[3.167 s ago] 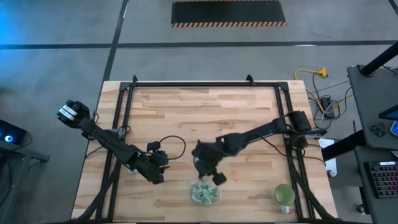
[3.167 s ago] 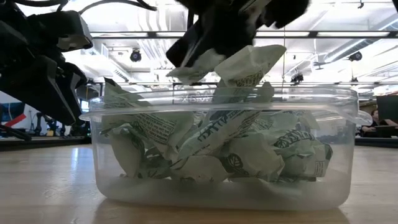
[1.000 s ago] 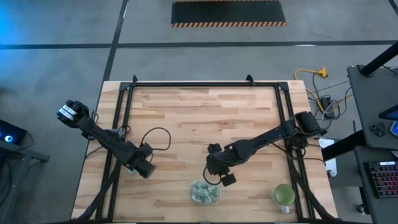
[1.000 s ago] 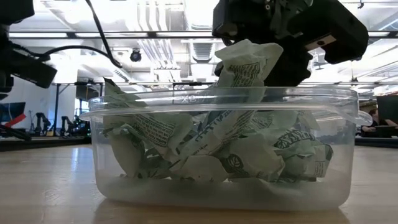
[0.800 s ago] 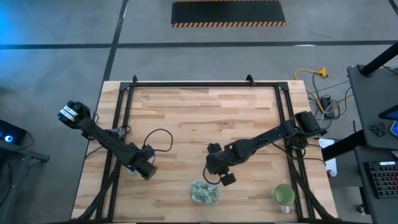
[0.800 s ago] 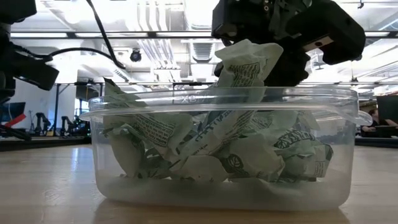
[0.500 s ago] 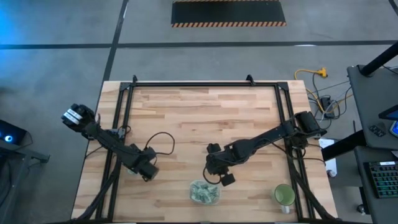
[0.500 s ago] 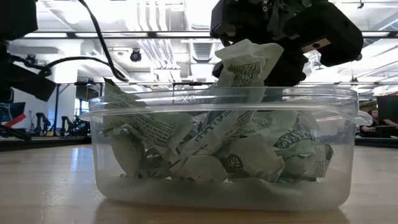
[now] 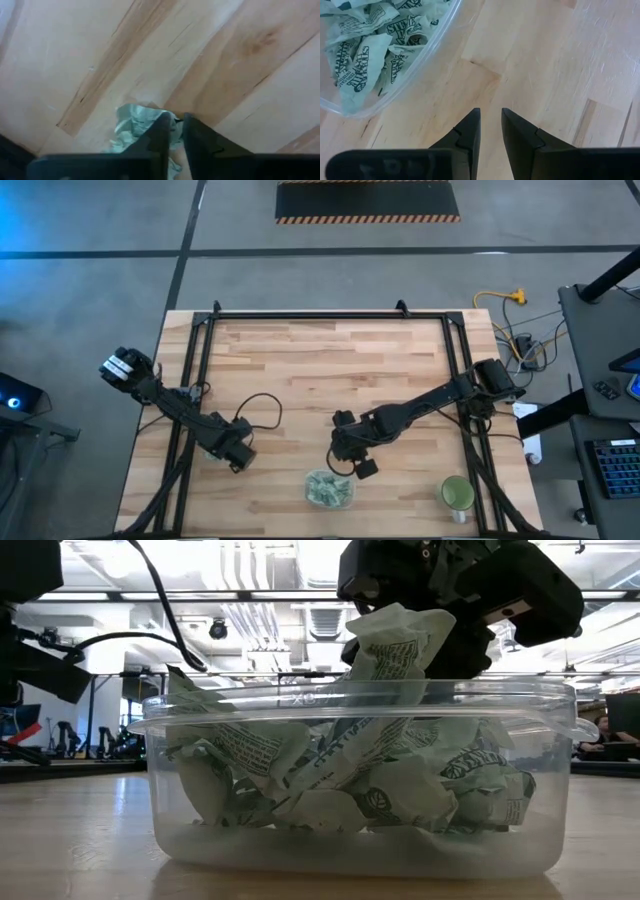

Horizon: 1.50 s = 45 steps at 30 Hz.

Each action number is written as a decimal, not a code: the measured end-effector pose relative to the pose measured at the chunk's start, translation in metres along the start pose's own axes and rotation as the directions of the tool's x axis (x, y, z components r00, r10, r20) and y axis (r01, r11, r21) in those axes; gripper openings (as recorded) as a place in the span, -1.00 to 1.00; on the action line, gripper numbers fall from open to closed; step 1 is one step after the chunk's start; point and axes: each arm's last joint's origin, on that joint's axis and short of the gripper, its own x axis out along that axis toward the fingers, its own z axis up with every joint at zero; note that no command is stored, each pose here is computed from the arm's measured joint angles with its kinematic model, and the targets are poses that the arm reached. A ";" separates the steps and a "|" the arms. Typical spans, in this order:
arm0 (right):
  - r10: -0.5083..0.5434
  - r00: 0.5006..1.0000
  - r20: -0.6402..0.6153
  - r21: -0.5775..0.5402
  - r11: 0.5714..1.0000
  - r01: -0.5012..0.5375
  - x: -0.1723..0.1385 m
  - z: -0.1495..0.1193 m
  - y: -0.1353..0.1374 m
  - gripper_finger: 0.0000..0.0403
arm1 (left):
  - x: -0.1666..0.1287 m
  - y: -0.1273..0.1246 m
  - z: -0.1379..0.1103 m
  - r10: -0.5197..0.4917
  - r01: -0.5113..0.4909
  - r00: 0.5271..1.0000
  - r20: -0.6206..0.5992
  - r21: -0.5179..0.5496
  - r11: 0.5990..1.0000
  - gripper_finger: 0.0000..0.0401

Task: Pick and place Stevia / Truvia into bins
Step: Put the stevia packet into the transparent container

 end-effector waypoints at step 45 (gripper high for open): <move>-0.170 0.963 -0.211 0.163 0.965 0.206 0.008 -0.046 -0.040 -0.66 | -0.049 -0.141 0.053 -0.813 0.095 0.425 0.398 0.873 0.478 -0.94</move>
